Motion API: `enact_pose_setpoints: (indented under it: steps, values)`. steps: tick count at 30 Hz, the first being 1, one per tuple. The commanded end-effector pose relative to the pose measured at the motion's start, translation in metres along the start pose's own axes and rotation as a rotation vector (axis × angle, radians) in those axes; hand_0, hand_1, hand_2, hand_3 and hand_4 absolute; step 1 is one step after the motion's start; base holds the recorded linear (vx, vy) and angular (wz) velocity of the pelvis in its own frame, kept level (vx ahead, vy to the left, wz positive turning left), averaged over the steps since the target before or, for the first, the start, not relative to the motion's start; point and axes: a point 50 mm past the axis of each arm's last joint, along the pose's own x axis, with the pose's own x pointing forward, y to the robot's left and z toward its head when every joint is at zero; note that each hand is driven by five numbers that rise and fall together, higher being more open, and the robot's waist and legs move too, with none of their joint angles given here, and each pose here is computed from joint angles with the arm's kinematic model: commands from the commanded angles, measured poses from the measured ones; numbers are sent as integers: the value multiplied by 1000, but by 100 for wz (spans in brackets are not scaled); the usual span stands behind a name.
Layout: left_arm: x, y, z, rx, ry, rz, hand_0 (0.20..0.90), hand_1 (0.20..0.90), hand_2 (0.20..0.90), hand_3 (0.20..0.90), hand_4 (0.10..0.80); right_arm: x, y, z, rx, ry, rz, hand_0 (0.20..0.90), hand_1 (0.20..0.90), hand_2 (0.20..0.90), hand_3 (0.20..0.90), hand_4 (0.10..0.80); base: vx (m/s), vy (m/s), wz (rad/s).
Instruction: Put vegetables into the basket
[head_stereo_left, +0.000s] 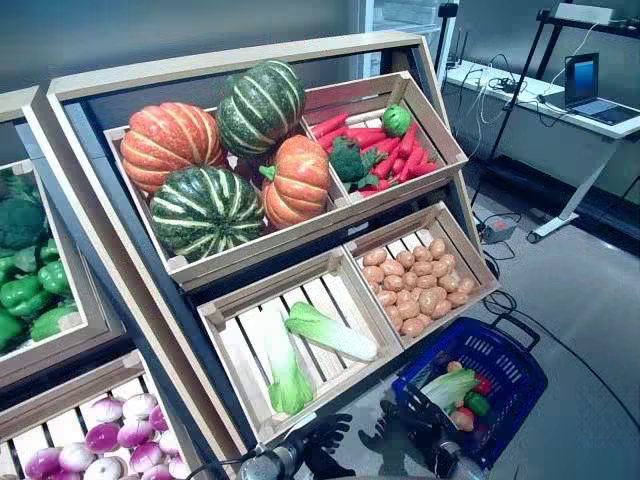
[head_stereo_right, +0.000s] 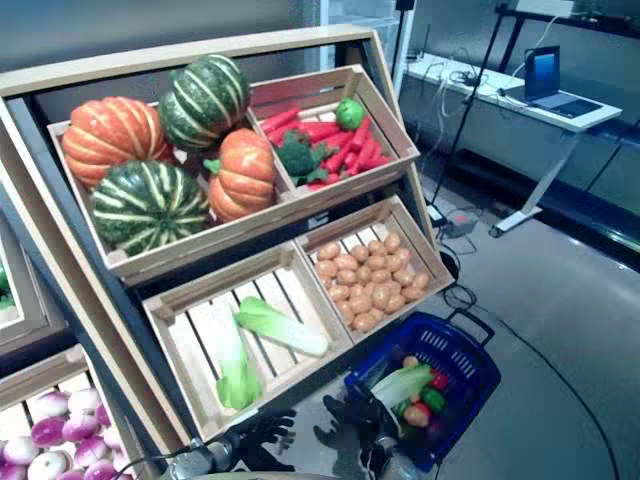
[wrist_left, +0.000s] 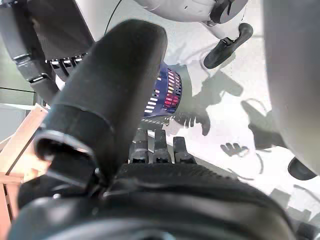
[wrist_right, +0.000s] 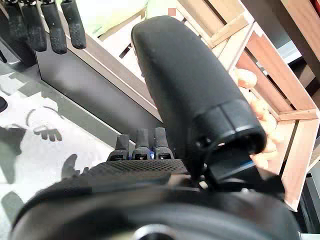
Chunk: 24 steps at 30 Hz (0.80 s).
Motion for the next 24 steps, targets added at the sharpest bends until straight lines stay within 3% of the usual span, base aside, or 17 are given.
enact_pose_setpoints:
  steps: [1,19,24]
  values:
    - [17,19,53,79,-186,12,900,900,900,900,800,19,36,44,47,-181,123,900,900,900,900,800,0,0,0]
    - [16,19,62,10,-249,-37,900,900,900,900,800,19,37,46,27,-187,127,900,900,900,900,800,0,0,0]
    - [10,28,81,-68,-343,-156,900,900,900,900,800,19,39,51,9,-186,140,900,900,900,900,800,-6,8,0]
